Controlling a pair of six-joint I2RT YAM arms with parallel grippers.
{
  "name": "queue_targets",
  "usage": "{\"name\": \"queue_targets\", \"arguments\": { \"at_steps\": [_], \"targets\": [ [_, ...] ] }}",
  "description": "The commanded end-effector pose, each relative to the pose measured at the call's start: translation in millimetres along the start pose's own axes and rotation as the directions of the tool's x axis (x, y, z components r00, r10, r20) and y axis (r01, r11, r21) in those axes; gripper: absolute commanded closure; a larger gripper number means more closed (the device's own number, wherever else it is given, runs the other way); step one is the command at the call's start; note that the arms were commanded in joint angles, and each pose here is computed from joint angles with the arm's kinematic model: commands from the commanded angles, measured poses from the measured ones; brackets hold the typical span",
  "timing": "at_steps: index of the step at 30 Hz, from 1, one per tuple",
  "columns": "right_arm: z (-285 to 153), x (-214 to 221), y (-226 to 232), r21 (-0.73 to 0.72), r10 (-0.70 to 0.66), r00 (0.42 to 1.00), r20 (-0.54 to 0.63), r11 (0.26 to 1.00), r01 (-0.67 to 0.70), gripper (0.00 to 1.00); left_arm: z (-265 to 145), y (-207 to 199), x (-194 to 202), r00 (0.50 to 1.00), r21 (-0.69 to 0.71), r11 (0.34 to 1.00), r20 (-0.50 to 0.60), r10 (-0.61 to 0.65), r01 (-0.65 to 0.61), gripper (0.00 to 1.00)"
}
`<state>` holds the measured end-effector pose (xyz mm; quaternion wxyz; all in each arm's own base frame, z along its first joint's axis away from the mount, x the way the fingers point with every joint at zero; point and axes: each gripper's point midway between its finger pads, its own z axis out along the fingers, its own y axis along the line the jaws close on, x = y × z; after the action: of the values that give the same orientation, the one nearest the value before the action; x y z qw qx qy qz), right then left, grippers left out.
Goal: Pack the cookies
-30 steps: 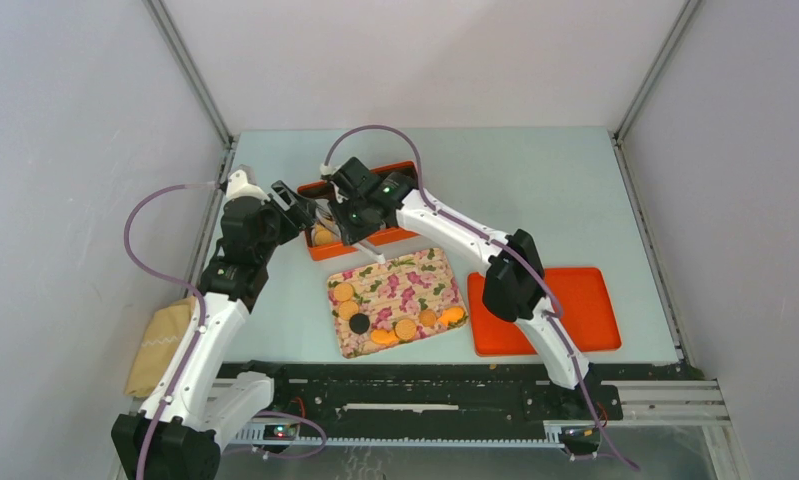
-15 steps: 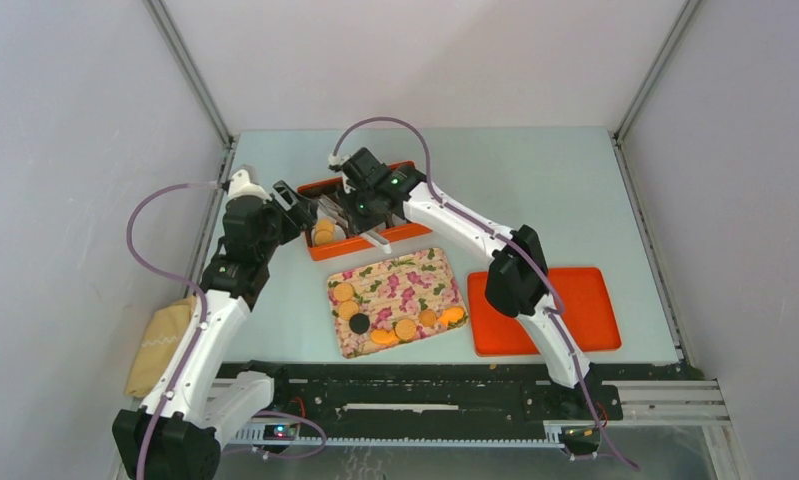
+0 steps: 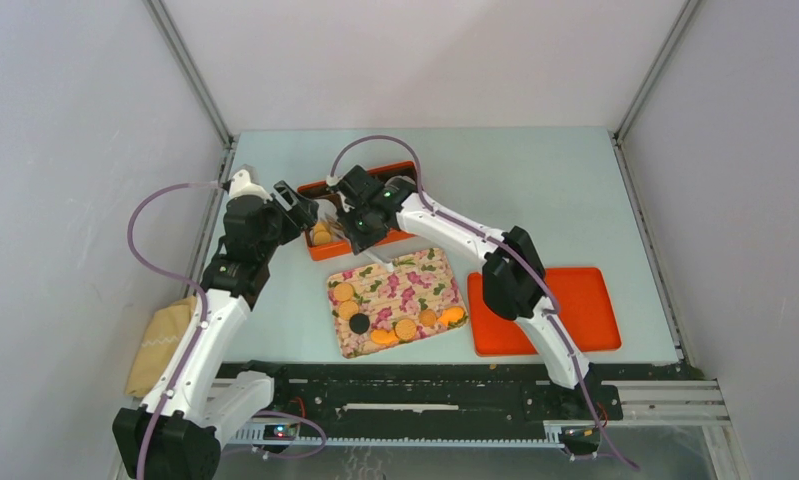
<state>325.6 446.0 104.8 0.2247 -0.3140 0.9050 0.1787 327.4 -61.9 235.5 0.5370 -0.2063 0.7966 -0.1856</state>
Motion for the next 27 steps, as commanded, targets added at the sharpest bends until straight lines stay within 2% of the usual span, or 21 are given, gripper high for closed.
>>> {"name": "queue_targets", "arguments": {
  "at_steps": [1, 11, 20, 27],
  "targets": [
    [-16, -33, 10, -0.027, -0.015, 0.996, 0.084, 0.999, 0.017, 1.00, -1, 1, 1, 1.000, 0.007, 1.000, -0.002, 0.010, -0.010, 0.23],
    [1, -60, -20, -0.019, 0.047, 0.990, 0.132, 0.999, -0.045, 1.00, 3, 3, 5, 1.000, -0.001, 1.000, -0.015, 0.012, -0.012, 0.23],
    [-39, -71, -16, -0.003, 0.015, 0.961, 0.278, 1.000, -0.015, 1.00, 0, 1, 1, 1.000, 0.008, 1.000, -0.002, 0.011, -0.011, 0.23],
    [-57, -64, -5, -0.006, -0.024, 0.959, 0.281, 1.000, 0.026, 1.00, -2, 1, 0, 1.000, 0.004, 1.000, 0.007, 0.010, -0.010, 0.23]
  ]
}}
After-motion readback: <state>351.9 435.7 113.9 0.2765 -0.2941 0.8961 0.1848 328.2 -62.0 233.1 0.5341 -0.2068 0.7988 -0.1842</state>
